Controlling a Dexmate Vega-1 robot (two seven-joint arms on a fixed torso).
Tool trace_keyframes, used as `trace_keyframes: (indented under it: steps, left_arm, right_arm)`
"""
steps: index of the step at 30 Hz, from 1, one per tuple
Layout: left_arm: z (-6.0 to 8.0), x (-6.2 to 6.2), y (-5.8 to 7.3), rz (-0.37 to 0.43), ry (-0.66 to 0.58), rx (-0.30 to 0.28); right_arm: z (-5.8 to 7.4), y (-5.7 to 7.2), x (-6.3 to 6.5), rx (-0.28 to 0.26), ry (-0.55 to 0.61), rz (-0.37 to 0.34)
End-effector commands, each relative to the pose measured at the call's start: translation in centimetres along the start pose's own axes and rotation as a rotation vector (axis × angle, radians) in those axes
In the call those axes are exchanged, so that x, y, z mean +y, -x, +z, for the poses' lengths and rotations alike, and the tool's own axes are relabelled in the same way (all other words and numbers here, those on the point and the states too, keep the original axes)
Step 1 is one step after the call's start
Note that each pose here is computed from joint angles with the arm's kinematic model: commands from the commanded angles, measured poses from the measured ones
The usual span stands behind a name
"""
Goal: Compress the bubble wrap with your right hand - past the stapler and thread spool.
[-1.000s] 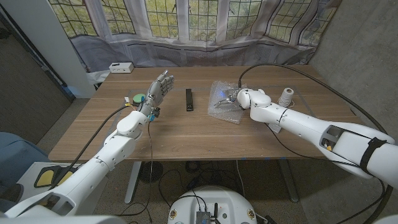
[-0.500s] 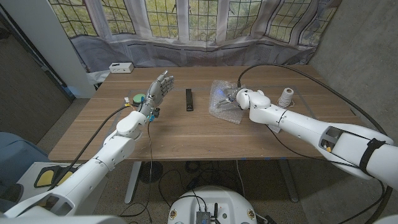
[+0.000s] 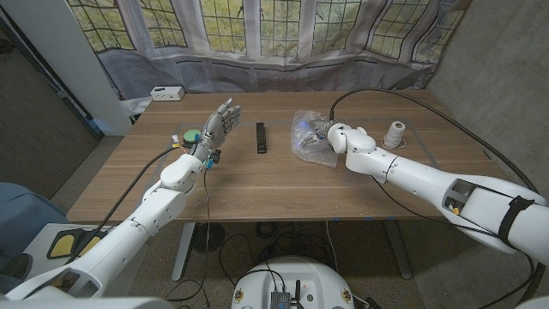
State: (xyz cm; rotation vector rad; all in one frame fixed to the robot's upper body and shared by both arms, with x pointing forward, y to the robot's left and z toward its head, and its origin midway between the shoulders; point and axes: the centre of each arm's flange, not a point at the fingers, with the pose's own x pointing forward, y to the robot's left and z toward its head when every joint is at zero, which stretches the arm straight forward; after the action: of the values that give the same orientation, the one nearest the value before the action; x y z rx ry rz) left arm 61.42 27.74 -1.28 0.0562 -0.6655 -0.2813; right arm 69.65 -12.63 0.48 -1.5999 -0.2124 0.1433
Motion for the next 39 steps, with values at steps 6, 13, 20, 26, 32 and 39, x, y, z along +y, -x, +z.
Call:
trace_keyframes:
  steps: [6,13,20,26,32,39]
  left_arm:
    - [-0.03,-0.12,0.36,0.009,0.003,0.001]
    - [-0.08,-0.16,0.37,0.007,0.006,-0.003]
    - [-0.2,-0.17,0.36,0.007,0.01,-0.003]
    - [-0.28,-0.14,0.35,0.008,0.013,-0.002]
    - [-0.22,-0.12,0.32,0.005,0.012,-0.004]
    - [-0.18,-0.06,0.33,0.004,0.011,-0.001]
  right_arm:
    - [-0.17,-0.02,0.44,-0.02,-0.026,-0.026]
    - [-0.25,0.03,0.33,-0.028,-0.044,-0.049]
    - [-0.48,-0.05,0.37,-0.017,-0.059,-0.067]
    - [-0.54,0.11,0.45,-0.018,-0.079,-0.098]
    - [-0.54,0.45,0.32,-0.029,-0.098,-0.148]
    - [-0.62,0.83,0.32,-0.043,-0.119,-0.199]
